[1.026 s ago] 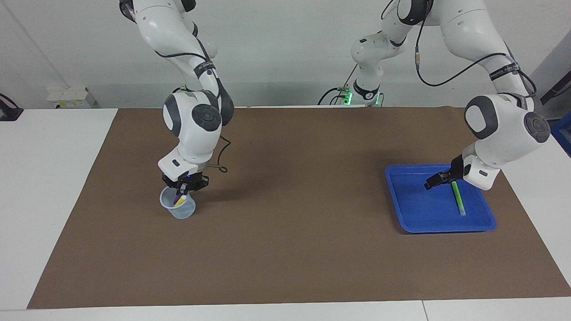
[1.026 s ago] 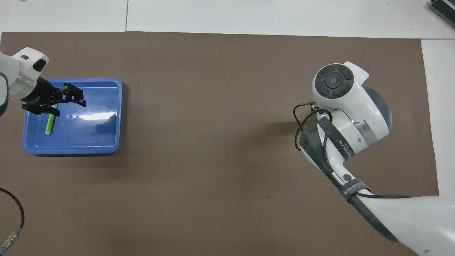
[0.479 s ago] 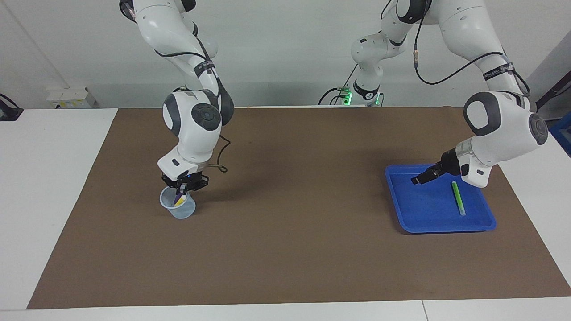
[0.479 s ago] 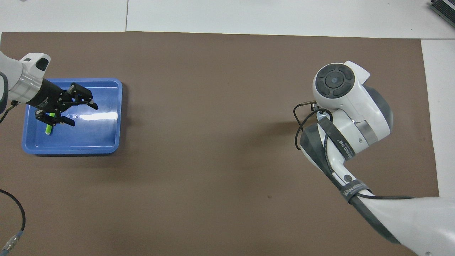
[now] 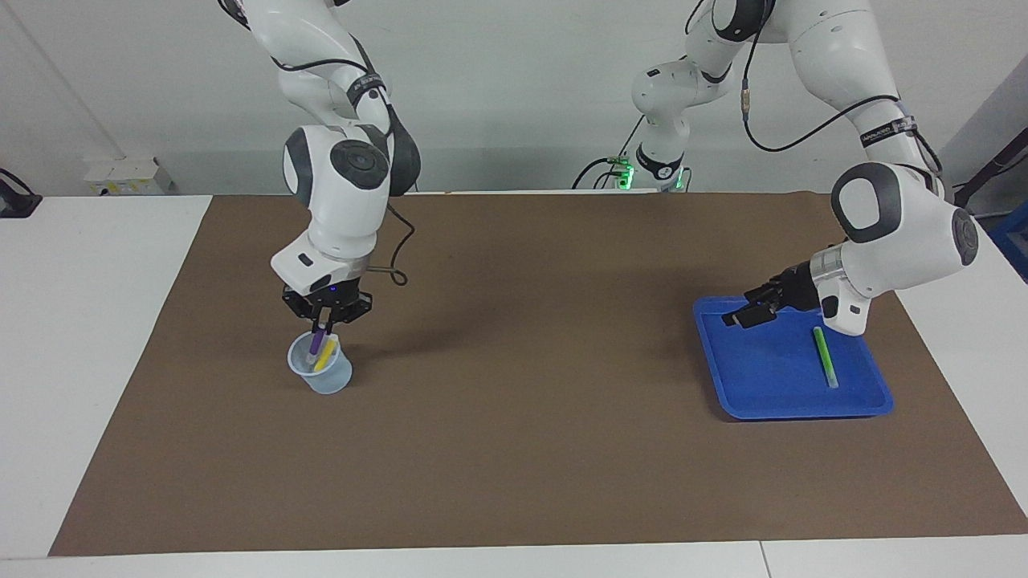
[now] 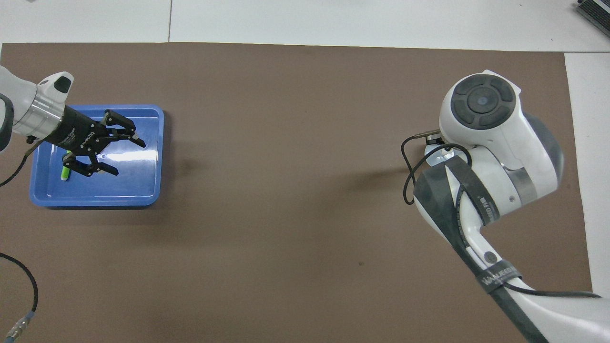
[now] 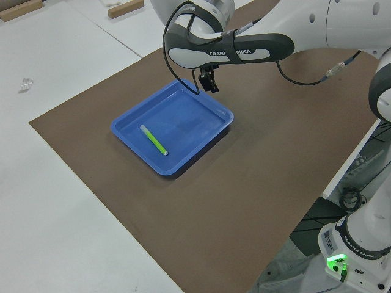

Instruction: Right arm passes pens to left for tray arrangement

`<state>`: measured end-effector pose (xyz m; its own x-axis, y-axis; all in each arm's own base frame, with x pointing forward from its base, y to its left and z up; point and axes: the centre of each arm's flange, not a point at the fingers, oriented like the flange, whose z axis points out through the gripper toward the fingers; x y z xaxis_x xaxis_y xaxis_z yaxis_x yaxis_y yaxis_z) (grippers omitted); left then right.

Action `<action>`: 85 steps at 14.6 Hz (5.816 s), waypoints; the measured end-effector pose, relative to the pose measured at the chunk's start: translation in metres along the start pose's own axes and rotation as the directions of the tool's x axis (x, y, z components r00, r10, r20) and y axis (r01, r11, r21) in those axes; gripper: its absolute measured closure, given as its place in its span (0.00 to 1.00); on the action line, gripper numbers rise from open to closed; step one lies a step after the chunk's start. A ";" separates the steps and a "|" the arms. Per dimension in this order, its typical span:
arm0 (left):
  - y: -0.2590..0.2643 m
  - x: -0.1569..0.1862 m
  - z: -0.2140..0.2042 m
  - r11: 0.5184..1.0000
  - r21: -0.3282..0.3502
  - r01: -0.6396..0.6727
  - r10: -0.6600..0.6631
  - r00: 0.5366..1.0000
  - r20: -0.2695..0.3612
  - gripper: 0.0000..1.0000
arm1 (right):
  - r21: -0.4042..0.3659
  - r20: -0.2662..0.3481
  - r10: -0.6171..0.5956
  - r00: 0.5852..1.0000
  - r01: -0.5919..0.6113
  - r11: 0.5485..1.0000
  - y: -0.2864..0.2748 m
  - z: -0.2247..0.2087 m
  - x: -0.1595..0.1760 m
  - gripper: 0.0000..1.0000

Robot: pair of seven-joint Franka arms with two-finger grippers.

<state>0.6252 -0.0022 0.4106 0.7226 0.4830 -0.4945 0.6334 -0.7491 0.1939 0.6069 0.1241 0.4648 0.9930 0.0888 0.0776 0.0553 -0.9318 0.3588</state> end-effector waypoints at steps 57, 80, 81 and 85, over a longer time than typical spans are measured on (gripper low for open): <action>0.158 -0.230 0.003 0.674 -0.126 0.728 -0.578 0.626 0.524 0.20 | 0.812 0.201 0.437 0.877 -0.399 0.427 -0.156 -0.249 -0.032 0.81; 0.141 -0.215 -0.002 0.696 -0.199 0.690 -0.541 0.687 0.485 0.83 | 0.804 0.207 0.429 0.879 -0.403 0.437 -0.162 -0.242 -0.034 0.81; 0.140 -0.214 -0.001 0.711 -0.213 0.670 -0.525 0.708 0.473 0.83 | 0.802 0.209 0.424 0.881 -0.403 0.441 -0.165 -0.241 -0.035 0.81; 0.129 -0.210 0.006 0.804 -0.249 0.539 -0.466 0.833 0.298 0.83 | 0.792 0.219 0.407 0.887 -0.405 0.457 -0.178 -0.231 -0.040 0.74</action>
<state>0.5532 -0.2029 0.5344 0.2241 0.6161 -0.7551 0.9682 -0.2292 0.1003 0.5329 0.3674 0.6124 0.9259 -0.3776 0.0111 -0.2948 -0.7407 -0.6038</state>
